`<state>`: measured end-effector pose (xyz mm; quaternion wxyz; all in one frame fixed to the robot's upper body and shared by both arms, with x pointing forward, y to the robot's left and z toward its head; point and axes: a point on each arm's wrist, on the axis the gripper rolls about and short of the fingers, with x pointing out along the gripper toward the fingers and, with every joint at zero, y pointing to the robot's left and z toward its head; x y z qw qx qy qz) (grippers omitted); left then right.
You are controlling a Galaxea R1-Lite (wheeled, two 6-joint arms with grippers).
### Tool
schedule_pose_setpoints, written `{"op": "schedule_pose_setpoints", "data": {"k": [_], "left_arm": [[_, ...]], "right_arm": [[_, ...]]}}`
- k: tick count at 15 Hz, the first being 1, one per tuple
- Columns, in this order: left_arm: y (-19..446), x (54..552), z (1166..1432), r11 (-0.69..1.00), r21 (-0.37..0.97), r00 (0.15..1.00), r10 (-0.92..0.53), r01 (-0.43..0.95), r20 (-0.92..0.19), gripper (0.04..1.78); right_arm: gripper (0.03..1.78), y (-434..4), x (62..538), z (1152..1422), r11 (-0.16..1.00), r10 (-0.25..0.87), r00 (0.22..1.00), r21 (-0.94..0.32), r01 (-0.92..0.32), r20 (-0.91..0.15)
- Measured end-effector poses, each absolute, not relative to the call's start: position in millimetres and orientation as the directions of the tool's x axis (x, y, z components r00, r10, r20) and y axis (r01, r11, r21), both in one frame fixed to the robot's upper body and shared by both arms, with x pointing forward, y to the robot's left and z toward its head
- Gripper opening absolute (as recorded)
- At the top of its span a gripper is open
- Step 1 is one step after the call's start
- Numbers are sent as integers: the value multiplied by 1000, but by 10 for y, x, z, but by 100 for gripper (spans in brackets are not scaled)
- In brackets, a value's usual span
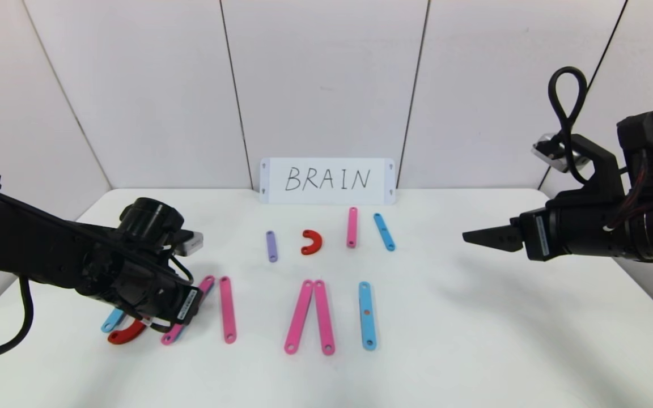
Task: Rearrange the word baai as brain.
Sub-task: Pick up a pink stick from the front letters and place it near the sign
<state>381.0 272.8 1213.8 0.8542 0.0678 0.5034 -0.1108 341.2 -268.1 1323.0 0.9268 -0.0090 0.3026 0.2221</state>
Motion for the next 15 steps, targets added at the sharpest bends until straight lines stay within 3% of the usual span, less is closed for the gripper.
{"op": "schedule_pose_setpoints", "data": {"k": [6,15], "left_arm": [[2723,3831,12184,967,2,486,-126,254,-865,30],[2920,4436,12771,986,13,671,-104,167,-734,30]], "right_arm": [[174,-2680,3408,13226,901,407,716,119,-418,-566],[174,-2637,3371,13186,893,418,701,120,-433,-578]]}}
